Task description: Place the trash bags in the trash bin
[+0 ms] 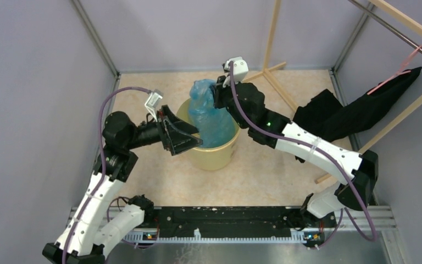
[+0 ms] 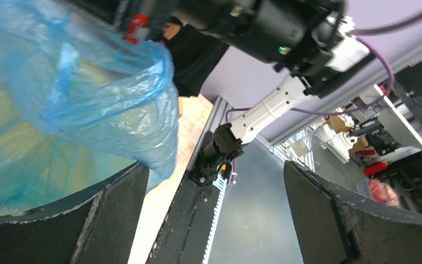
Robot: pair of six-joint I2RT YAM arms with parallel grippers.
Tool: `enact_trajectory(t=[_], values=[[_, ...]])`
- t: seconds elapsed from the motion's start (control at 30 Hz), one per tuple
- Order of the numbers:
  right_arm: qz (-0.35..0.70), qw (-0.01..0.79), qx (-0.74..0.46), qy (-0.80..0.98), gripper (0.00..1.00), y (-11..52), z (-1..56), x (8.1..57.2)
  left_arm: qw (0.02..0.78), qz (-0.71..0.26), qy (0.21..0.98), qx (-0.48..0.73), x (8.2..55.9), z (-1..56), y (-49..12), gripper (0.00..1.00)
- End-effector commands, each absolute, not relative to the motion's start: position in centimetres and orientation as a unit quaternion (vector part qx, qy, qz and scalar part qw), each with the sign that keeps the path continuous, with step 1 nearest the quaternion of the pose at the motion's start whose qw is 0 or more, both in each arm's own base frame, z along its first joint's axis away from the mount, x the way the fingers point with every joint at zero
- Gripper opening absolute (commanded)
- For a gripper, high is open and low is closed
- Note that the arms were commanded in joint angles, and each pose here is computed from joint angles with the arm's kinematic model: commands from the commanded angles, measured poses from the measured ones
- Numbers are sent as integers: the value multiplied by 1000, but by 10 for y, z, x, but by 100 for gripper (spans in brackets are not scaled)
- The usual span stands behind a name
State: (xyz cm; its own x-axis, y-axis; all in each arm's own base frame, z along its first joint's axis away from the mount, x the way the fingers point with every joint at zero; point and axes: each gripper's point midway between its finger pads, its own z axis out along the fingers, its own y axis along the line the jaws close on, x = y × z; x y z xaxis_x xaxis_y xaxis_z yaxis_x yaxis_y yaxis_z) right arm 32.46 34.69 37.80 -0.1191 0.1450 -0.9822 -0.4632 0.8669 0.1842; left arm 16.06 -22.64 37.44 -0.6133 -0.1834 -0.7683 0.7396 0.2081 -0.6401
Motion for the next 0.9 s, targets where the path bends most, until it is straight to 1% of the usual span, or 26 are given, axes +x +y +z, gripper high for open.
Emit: enact_trajectory(t=[0.0, 0.07, 0.1, 0.2, 0.27, 0.33, 0.47, 0.6, 0.63, 0.7, 0.8, 0.87], values=[[263, 681, -101, 676, 0, 349, 416, 323, 409, -620, 622, 247, 143, 384, -235, 98], [268, 684, -105, 670, 0, 347, 416, 320, 398, -625, 630, 232, 148, 373, -249, 98], [271, 685, -109, 667, 0, 346, 414, 317, 397, -619, 641, 221, 152, 366, -257, 94], [301, 690, -116, 648, 0, 343, 414, 305, 406, -567, 696, 172, 182, 342, -269, 72], [309, 695, -119, 639, 0, 340, 411, 300, 416, -509, 741, 136, 208, 324, -265, 66], [308, 702, -114, 632, 0, 333, 410, 299, 430, -459, 770, 108, 229, 306, -257, 64], [332, 703, -118, 618, 0, 328, 409, 292, 439, -396, 804, 62, 260, 284, -249, 64], [363, 699, -144, 599, 0, 334, 408, 279, 426, -368, 825, 59, 272, 273, -250, 62], [360, 699, -152, 599, 0, 336, 404, 279, 420, -374, 824, 69, 270, 275, -253, 63], [345, 699, -149, 609, 0, 335, 398, 285, 413, -396, 814, 95, 258, 283, -258, 68], [341, 694, -147, 617, 0, 334, 394, 289, 418, -422, 794, 135, 234, 299, -255, 83], [351, 692, -146, 614, 0, 333, 396, 287, 417, -421, 790, 157, 218, 306, -248, 93]])
